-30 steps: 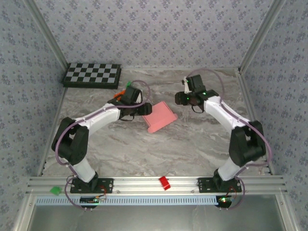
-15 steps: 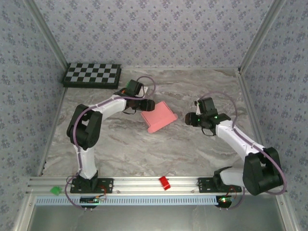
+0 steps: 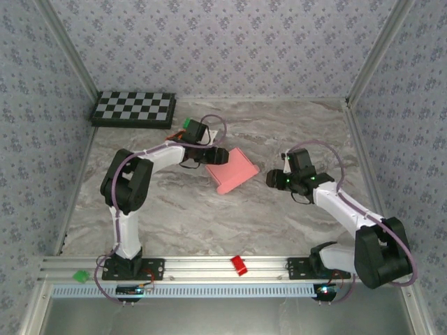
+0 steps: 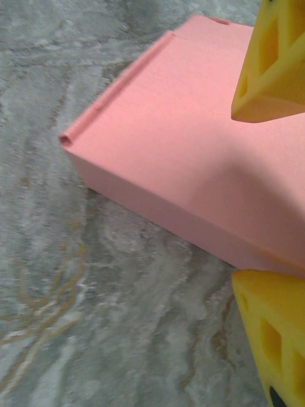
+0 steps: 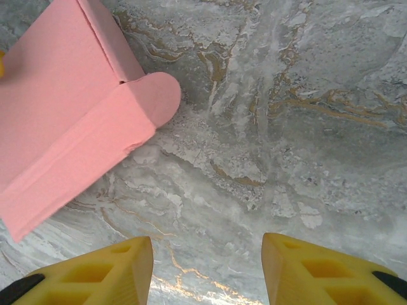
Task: Fold the paper box
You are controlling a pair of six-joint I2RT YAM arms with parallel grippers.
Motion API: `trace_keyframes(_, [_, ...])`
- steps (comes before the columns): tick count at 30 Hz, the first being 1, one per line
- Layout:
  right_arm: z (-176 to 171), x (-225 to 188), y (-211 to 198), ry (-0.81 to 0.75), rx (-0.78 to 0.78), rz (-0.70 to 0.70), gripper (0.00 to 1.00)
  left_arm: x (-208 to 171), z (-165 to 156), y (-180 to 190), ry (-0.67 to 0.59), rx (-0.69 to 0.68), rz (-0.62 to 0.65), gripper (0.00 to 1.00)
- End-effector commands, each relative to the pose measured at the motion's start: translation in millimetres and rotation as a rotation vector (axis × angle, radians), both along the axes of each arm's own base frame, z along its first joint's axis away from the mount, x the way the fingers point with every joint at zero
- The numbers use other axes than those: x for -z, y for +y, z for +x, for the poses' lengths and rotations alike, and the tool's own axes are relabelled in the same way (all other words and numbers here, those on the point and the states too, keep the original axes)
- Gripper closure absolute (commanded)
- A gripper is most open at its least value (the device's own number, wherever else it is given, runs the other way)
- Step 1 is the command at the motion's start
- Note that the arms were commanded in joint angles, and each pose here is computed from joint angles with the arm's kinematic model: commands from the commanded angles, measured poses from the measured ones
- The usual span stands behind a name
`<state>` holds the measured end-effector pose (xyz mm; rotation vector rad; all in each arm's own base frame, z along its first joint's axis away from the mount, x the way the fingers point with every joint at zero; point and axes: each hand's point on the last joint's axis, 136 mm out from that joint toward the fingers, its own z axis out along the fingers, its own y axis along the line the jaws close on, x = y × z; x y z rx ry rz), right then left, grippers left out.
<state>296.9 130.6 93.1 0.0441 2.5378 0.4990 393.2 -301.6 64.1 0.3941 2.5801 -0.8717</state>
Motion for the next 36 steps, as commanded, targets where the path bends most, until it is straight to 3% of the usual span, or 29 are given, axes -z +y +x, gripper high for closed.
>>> trace_keyframes(1, [3,2,8,0.012,-0.013,0.022,0.5,-17,-8,-5,0.01,-0.004,-0.064,0.41])
trace_keyframes(7, [6,5,15,0.014,-0.018,0.045,0.5,-19,-20,-3,0.043,-0.058,-0.079,0.46])
trace_keyframes(23, [25,10,39,0.018,-0.033,0.165,0.51,-24,-42,-11,0.087,-0.131,-0.119,0.49])
trace_keyframes(36, [36,9,47,0.026,-0.024,0.244,0.5,-45,-37,2,0.017,-0.18,-0.068,0.47])
